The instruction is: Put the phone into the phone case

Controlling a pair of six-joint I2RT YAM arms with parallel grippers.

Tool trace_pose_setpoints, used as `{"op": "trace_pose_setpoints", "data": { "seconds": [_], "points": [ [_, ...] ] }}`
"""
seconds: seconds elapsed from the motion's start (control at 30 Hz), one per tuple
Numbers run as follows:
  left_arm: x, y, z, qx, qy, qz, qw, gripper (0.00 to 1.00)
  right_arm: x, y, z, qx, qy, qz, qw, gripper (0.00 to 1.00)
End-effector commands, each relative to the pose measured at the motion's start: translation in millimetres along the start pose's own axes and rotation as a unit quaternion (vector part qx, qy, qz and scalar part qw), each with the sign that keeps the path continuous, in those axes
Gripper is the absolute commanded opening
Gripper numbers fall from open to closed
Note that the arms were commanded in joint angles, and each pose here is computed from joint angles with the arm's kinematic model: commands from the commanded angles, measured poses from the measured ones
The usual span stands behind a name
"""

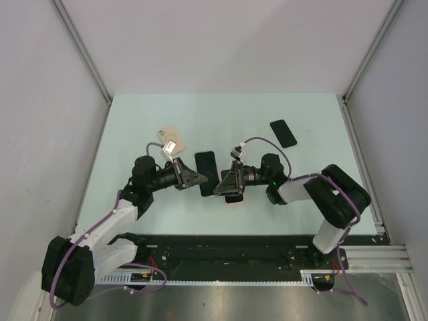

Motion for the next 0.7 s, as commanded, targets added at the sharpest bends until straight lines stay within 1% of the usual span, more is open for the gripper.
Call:
{"op": "trace_pose_setpoints", "data": {
  "seconds": [0.0, 0.03, 0.13, 0.17, 0.3, 0.33, 0.37, 0.47, 0.6, 0.67],
  "points": [
    [-3, -2, 4, -0.029, 0.032, -0.076, 0.996, 0.0, 2, 27, 3, 0.015, -0.023, 0.072, 0.997, 0.5],
    [-2, -4, 5, -0.041, 0.037, -0.08, 0.995, 0.0, 3, 27, 5, 0.012, -0.025, 0.077, 0.997, 0.57],
    [-3, -12, 8, -0.08, 0.055, -0.092, 0.991, 0.0, 7, 28, 11, -0.001, -0.033, 0.097, 0.995, 0.7],
    [-5, -14, 10, -0.094, 0.064, -0.097, 0.989, 0.0, 8, 28, 12, -0.004, -0.035, 0.102, 0.994, 0.71],
    [-10, -16, 11, -0.114, 0.081, -0.096, 0.985, 0.0, 18, 39, 16, -0.015, -0.043, 0.128, 0.991, 0.72],
    [-11, -17, 11, -0.121, 0.083, -0.095, 0.985, 0.0, 21, 40, 17, -0.018, -0.043, 0.145, 0.988, 0.72],
    [-12, -18, 10, -0.128, 0.086, -0.094, 0.984, 0.0, 22, 40, 17, -0.027, -0.044, 0.139, 0.989, 0.72],
    [-15, -23, 8, -0.156, 0.1, -0.091, 0.978, 0.0, 30, 49, 17, -0.031, -0.053, 0.159, 0.985, 0.72],
    [-18, -25, 6, -0.171, 0.112, -0.092, 0.975, 0.0, 37, 56, 16, -0.016, -0.047, 0.163, 0.985, 0.71],
    [-18, -25, 5, -0.172, 0.115, -0.09, 0.974, 0.0, 38, 59, 16, -0.003, -0.043, 0.16, 0.986, 0.69]
  ]
}}
Point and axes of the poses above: each gripper's point midway between its finger pads, its own z axis back along the fingers, its own y axis along the line the jaws close on, x = y × z, the point moved 10 cm from there along z, back along the fingers, and after that the axes turned 13 degrees about -z, right-handed, at the moved point
